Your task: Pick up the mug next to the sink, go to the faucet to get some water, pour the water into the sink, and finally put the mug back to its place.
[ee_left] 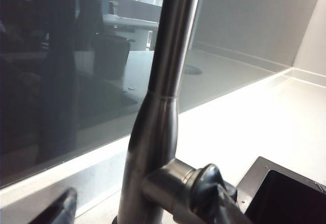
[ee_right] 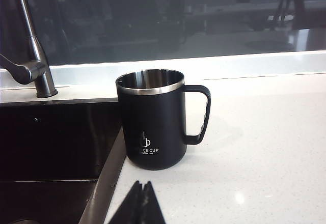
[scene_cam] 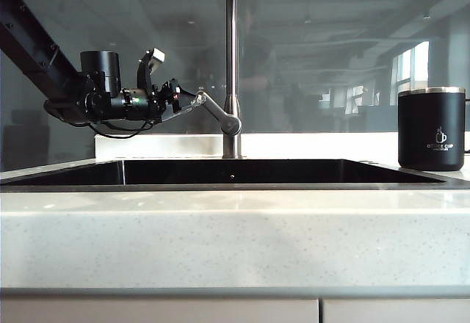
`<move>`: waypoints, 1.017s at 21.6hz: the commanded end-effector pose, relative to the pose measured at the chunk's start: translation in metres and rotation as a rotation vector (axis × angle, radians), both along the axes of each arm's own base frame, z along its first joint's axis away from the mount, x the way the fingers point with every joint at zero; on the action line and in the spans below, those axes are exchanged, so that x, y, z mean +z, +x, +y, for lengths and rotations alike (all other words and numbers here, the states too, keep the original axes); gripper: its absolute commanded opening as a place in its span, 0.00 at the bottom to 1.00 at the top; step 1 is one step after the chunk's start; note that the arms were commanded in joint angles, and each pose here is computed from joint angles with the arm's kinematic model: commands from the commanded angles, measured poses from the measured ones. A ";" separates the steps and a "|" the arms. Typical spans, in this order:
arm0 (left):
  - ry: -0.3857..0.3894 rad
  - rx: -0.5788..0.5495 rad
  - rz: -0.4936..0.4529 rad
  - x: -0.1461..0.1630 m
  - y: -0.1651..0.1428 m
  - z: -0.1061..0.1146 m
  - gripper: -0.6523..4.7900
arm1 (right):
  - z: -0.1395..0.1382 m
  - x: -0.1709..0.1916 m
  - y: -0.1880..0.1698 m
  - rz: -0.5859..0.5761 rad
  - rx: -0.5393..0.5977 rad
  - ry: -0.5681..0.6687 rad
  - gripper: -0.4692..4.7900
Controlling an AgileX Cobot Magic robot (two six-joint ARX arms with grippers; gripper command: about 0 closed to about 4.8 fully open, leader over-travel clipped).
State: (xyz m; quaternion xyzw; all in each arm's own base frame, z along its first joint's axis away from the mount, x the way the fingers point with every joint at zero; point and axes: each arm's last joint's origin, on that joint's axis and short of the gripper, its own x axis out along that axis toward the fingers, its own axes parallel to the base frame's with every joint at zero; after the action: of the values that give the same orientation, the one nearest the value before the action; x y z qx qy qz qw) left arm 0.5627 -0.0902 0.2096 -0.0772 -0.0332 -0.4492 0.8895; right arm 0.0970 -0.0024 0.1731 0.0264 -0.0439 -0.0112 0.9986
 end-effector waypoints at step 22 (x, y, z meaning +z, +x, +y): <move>-0.070 0.220 -0.127 0.266 -0.136 0.026 0.74 | 0.000 0.000 0.000 -0.013 -0.002 -0.003 0.08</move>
State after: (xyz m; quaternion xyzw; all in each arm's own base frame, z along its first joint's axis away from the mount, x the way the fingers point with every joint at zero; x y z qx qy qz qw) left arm 0.4390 -0.0665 0.4604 -0.0811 -0.0924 -0.3535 0.9273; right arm 0.0970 -0.0024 0.1731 0.0264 -0.0439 -0.0112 0.9986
